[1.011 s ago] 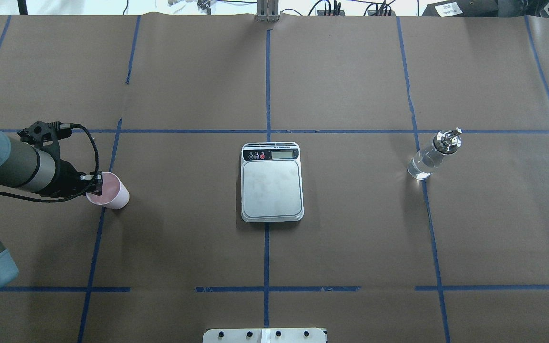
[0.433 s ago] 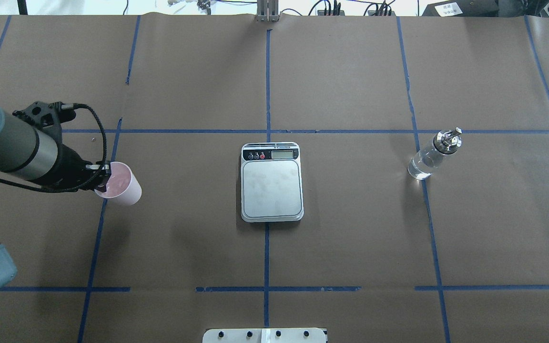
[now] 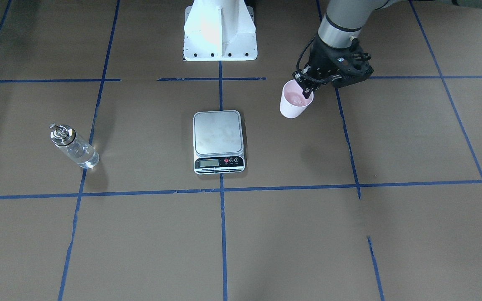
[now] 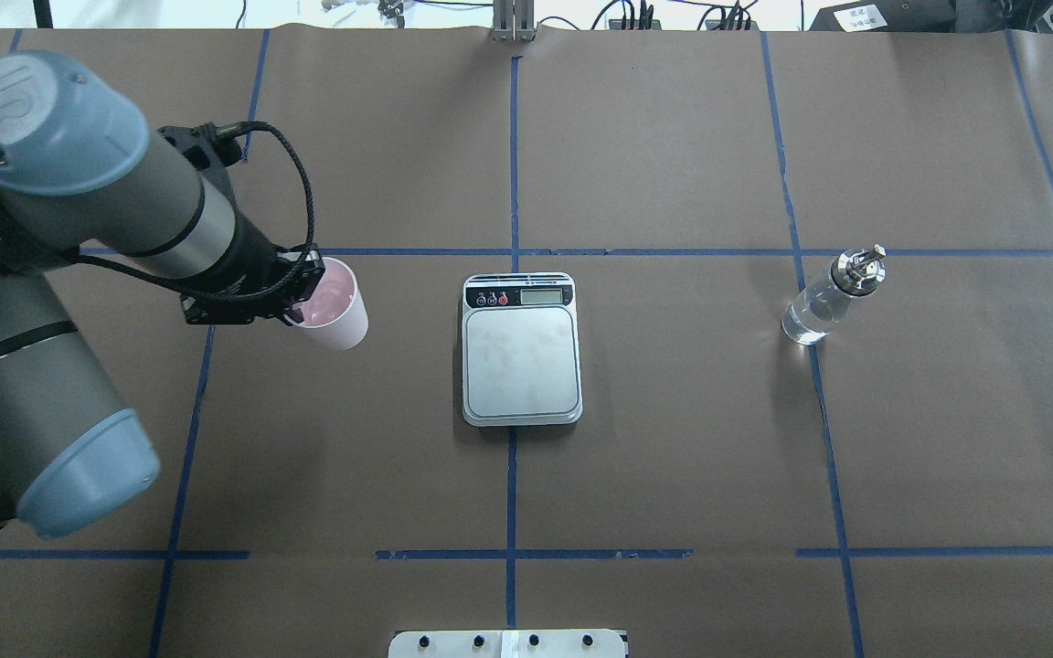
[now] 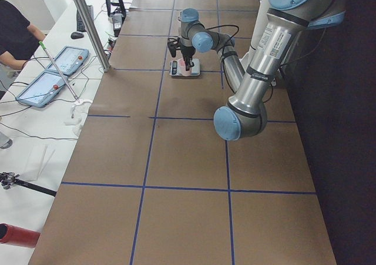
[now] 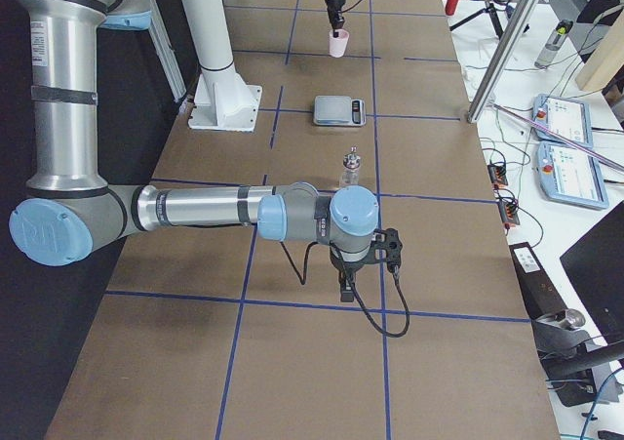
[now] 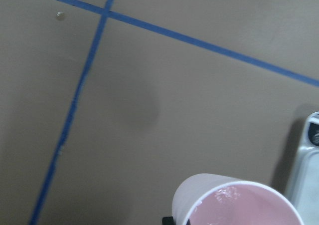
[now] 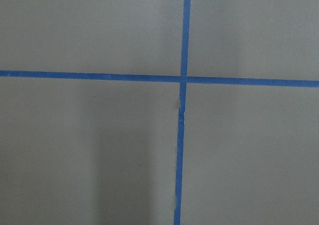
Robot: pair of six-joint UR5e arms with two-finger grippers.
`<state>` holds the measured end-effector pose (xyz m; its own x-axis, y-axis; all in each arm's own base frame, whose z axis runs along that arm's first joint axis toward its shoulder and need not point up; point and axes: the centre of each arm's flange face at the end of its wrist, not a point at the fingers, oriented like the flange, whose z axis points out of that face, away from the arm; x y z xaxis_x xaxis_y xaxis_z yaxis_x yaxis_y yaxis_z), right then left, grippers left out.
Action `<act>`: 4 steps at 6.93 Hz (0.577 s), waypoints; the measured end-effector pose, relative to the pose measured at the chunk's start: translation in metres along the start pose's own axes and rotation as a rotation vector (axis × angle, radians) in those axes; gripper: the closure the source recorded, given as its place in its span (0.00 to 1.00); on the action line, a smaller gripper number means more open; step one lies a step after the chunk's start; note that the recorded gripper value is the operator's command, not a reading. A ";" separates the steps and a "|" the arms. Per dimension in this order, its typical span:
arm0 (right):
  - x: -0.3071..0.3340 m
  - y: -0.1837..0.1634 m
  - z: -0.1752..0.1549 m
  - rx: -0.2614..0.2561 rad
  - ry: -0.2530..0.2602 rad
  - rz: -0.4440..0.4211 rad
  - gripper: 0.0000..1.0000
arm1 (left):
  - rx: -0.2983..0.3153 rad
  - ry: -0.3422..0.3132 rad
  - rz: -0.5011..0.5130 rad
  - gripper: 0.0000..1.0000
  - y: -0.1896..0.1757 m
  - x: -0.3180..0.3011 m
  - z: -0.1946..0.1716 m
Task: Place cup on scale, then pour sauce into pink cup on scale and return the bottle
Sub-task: 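Carry the pink cup with the left gripper over the scale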
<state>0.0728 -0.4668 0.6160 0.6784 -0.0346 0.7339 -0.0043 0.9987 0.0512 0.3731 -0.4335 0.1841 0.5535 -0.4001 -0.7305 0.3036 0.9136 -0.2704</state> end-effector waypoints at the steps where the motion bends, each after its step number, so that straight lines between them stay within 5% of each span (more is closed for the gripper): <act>1: -0.003 -0.003 -0.003 0.007 -0.001 -0.007 0.00 | -0.003 0.011 -0.054 1.00 0.004 0.041 0.002; 4: -0.014 -0.002 -0.013 0.028 0.001 -0.029 0.00 | 0.028 0.002 -0.163 1.00 0.042 0.123 0.050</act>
<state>0.0726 -0.4676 0.5966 0.6789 -0.0640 0.7314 -0.0051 0.9958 0.0918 0.4931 -0.4477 0.1139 0.4932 -0.5429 -0.6797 0.4109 0.8341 -0.3680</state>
